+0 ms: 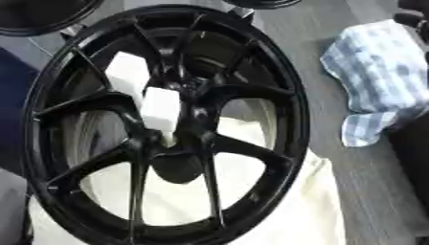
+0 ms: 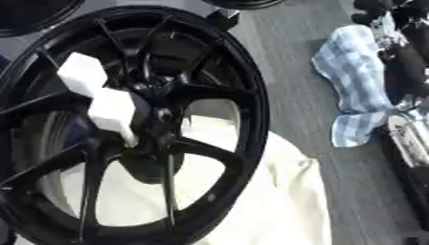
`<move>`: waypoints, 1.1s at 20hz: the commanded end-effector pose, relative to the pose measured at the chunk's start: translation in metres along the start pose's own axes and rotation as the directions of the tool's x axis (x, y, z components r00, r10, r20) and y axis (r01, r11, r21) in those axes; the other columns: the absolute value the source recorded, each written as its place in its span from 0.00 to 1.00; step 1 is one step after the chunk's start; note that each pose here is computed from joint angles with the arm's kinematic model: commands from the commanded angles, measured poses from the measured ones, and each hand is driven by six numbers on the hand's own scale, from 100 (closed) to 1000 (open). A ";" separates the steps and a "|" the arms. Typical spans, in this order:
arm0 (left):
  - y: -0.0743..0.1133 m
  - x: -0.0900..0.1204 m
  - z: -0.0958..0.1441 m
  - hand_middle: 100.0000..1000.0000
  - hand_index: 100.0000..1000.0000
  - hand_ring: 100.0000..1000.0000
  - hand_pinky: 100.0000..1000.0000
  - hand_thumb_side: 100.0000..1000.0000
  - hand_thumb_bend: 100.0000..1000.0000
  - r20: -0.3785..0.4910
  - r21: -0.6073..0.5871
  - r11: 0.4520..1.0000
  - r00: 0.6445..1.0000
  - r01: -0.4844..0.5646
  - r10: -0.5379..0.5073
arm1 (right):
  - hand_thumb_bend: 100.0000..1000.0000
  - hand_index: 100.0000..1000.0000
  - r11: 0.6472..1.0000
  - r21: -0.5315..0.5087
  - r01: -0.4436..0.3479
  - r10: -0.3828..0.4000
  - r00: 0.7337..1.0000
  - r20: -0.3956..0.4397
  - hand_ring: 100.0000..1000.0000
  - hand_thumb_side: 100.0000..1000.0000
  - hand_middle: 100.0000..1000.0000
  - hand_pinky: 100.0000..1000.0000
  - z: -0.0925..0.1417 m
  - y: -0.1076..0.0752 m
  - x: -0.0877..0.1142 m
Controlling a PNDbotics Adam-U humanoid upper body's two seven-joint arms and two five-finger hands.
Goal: Pull the pin out of the wheel hub.
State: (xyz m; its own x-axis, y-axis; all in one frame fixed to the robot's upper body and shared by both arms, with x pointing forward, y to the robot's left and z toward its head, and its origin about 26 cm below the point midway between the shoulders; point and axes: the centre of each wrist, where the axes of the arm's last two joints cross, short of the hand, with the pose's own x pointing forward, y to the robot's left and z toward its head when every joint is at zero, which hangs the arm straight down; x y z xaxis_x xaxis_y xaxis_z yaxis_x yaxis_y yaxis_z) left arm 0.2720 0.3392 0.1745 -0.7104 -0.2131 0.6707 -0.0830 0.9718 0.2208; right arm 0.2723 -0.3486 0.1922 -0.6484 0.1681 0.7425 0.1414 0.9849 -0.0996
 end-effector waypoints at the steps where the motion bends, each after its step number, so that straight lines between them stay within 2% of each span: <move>1: 0.008 0.010 -0.009 0.64 0.75 0.79 0.87 0.62 0.04 0.047 -0.056 0.996 0.997 0.066 -0.063 | 0.20 0.55 0.999 0.025 -0.022 0.021 0.999 0.024 0.74 0.36 0.67 0.73 -0.005 -0.003 0.009; 10: 0.023 0.024 -0.024 0.64 0.76 0.79 0.86 0.60 0.03 0.144 -0.163 0.961 0.969 0.223 -0.201 | 0.19 0.55 0.999 0.029 -0.023 0.022 1.000 0.015 0.74 0.37 0.67 0.73 -0.002 -0.002 0.007; 14: 0.033 0.033 -0.033 0.65 0.78 0.79 0.86 0.60 0.03 0.163 -0.262 0.907 0.942 0.329 -0.294 | 0.19 0.55 0.999 0.028 -0.030 0.030 0.999 0.013 0.74 0.37 0.67 0.73 -0.001 -0.003 0.007; 18: 0.048 0.052 -0.054 0.67 0.80 0.80 0.86 0.56 0.06 0.249 -0.381 0.782 0.869 0.494 -0.427 | 0.19 0.55 0.999 0.030 -0.042 0.042 0.999 0.010 0.74 0.37 0.67 0.73 0.000 -0.004 0.006; 22: 0.054 0.075 -0.078 0.68 0.81 0.80 0.85 0.54 0.12 0.410 -0.494 0.568 0.753 0.658 -0.515 | 0.19 0.55 0.998 0.029 -0.052 0.051 0.999 0.008 0.74 0.37 0.67 0.73 0.002 -0.005 0.006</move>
State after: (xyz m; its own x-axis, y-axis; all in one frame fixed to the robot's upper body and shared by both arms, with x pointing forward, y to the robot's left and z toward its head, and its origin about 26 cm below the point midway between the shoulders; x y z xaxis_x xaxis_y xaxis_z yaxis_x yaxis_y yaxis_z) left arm 0.2724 0.3677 0.2716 -0.7727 -0.6022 0.2008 -0.1437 0.4740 0.8687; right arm 0.2690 -0.3503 0.1850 -0.6276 0.1831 0.7567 0.1465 0.9824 -0.1162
